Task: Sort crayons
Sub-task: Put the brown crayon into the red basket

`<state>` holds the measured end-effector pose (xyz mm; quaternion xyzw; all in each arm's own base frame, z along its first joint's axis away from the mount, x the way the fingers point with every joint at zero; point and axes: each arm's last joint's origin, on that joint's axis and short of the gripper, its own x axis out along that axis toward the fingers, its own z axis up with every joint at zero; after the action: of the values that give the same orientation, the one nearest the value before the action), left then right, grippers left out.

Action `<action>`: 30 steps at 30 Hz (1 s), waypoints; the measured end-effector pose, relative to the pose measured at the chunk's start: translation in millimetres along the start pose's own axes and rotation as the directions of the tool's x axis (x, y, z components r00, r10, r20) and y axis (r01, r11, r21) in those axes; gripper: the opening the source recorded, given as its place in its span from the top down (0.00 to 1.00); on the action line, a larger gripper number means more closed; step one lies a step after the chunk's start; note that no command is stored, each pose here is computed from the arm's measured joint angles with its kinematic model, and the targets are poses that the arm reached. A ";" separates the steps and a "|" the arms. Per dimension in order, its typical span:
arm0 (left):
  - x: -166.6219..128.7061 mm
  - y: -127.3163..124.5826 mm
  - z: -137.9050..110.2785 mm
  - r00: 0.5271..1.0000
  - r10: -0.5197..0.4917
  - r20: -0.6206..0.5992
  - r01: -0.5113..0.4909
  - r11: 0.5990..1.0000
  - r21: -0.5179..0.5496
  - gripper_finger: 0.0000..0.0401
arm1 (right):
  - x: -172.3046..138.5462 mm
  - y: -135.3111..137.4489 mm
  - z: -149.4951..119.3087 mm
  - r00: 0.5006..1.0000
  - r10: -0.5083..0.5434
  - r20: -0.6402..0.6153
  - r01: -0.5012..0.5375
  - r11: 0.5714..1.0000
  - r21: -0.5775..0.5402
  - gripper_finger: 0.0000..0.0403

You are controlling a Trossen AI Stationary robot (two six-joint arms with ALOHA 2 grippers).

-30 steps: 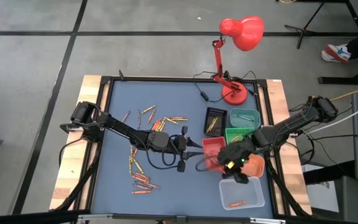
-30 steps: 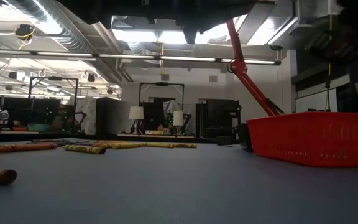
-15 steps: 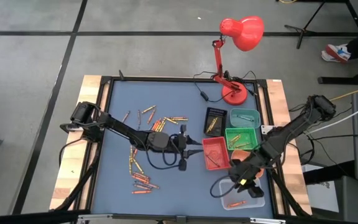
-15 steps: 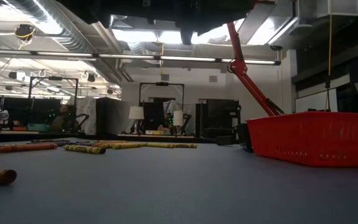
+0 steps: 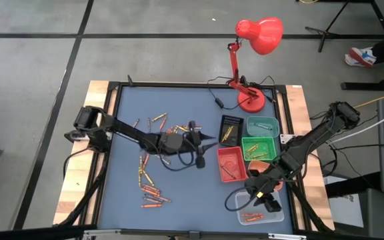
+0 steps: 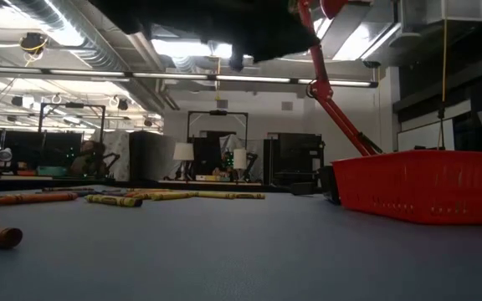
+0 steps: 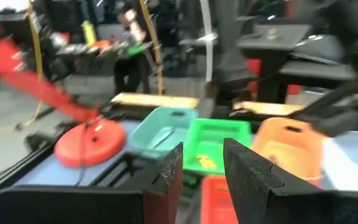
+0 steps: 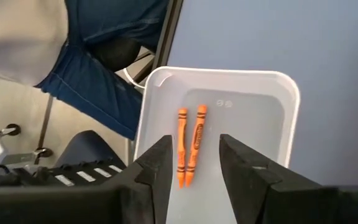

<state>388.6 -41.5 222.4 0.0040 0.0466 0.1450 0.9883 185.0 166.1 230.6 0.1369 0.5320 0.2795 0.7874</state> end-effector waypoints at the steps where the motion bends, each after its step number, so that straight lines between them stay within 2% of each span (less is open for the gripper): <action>1: 1.6 7.3 0.7 1.000 0.018 -0.016 -0.018 1.000 -0.011 0.75 | 0.0 -0.2 0.0 1.000 -0.006 0.003 0.006 1.000 0.000 0.67; 6: 6.8 52.3 -1.7 0.978 0.114 -0.173 -0.131 0.987 -0.091 0.75 | 0.0 -1.0 0.4 0.999 -0.030 0.017 0.030 1.000 0.001 0.67; 10: -3.2 90.8 -5.8 0.901 0.214 -0.376 -0.283 0.949 -0.138 0.75 | 0.0 -0.9 0.6 0.999 -0.032 0.021 0.032 1.000 0.000 0.67; 14: -25.0 123.3 -12.1 0.752 0.297 -0.589 -0.457 0.879 -0.140 0.75 | 0.0 -1.1 0.4 0.999 -0.033 0.019 0.033 0.999 0.001 0.67; 17: -45.3 142.0 -16.4 0.607 0.336 -0.720 -0.576 0.810 -0.108 0.75 | 0.0 -1.1 0.4 0.999 -0.033 0.020 0.033 0.999 0.001 0.67; 20: -63.2 155.7 -23.5 0.450 0.336 -0.827 -0.663 0.746 -0.058 0.75 | 0.1 -1.1 0.4 0.999 -0.033 0.020 0.033 0.999 -0.006 0.67; 24: -80.1 166.1 -32.1 0.271 0.307 -0.912 -0.737 0.676 0.008 0.75 | 0.1 -1.1 0.4 0.999 -0.033 0.020 0.033 0.999 -0.007 0.67; 27: -87.6 169.5 -36.4 0.185 0.301 -0.936 -0.764 0.643 0.056 0.75 | 0.0 -1.1 0.4 0.999 -0.033 0.019 0.034 0.999 -0.007 0.67; 30: -91.5 170.9 -42.8 0.162 0.295 -0.942 -0.788 0.613 0.056 0.75 | 0.0 -1.1 0.4 0.999 -0.033 0.019 0.033 0.999 -0.007 0.67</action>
<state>248.5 95.7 191.8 -0.2868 0.5212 0.4871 0.6394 185.7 165.3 230.2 0.1278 0.5255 0.2672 0.7975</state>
